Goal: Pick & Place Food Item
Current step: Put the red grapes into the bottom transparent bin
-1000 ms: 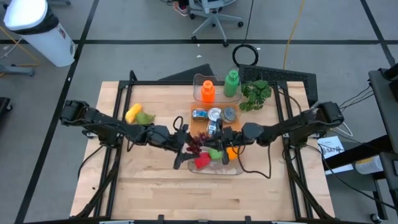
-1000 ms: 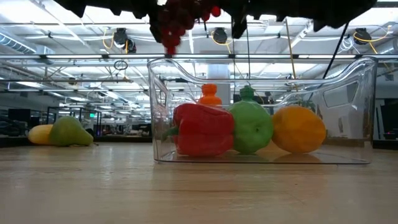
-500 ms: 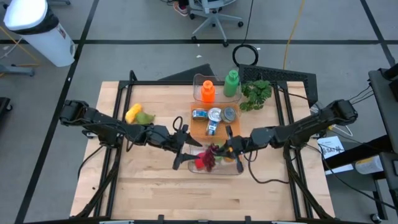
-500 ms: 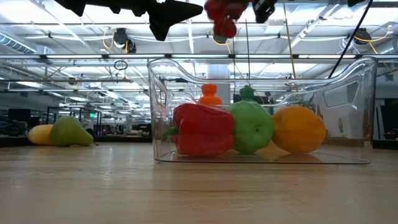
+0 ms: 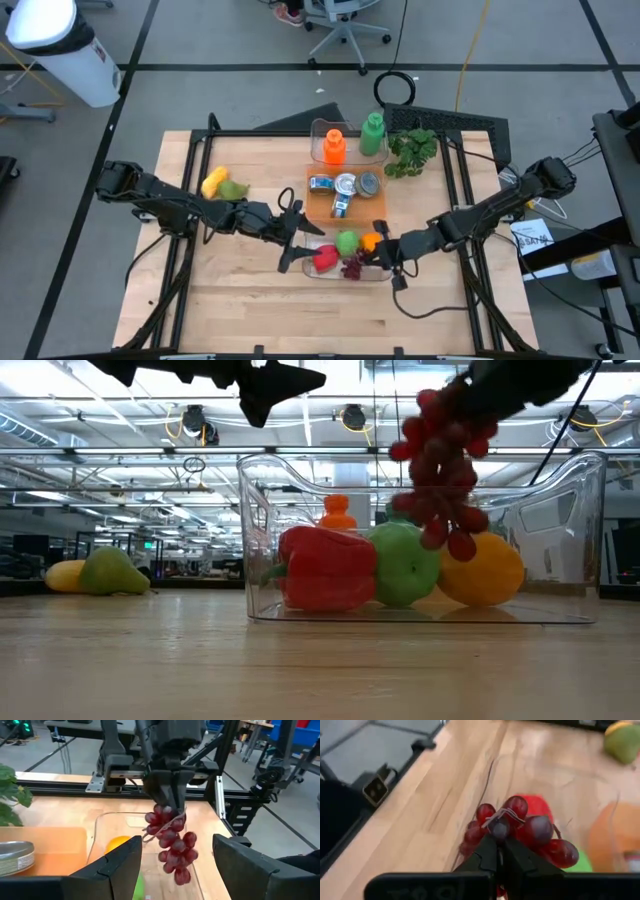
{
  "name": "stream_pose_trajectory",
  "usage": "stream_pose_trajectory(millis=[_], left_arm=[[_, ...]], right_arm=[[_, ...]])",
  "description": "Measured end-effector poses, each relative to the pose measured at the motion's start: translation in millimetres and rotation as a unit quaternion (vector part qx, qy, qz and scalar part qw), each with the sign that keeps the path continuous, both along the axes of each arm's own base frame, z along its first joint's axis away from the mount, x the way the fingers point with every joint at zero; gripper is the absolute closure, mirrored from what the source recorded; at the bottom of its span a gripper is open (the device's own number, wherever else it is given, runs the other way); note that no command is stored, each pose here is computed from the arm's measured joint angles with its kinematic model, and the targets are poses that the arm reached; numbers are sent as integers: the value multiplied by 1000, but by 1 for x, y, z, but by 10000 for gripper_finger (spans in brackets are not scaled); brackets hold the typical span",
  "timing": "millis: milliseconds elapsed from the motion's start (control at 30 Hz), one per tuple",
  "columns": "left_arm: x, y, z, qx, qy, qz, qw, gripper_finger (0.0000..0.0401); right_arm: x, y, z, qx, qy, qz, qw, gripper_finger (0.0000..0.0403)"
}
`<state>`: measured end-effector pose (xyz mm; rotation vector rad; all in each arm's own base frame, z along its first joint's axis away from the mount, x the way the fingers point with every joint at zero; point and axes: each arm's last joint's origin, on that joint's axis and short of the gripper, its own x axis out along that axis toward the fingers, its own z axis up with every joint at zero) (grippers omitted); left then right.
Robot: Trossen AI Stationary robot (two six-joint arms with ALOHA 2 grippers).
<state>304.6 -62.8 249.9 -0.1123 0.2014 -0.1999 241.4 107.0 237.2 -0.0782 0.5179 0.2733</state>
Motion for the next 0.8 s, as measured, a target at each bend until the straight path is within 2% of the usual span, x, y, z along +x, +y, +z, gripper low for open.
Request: stream_pose_trajectory(millis=[333, 500, 633, 800], left_arm=[[0, 1, 0, 1, 0, 11, 1000, 146], [0, 1, 0, 1, 0, 11, 1000, 146], [0, 1, 0, 1, 1, 11, 1000, 146], [0, 1, 0, 1, 1, 11, 1000, 146]], right_arm=[[-15, 1, -16, -7, 109, -14, 994, 401], [-16, 1, -17, 8, 120, -26, 992, 391], [-16, 1, -16, 12, 118, -29, 993, 357], [-14, 2, -14, 19, 106, -29, 994, 280]])
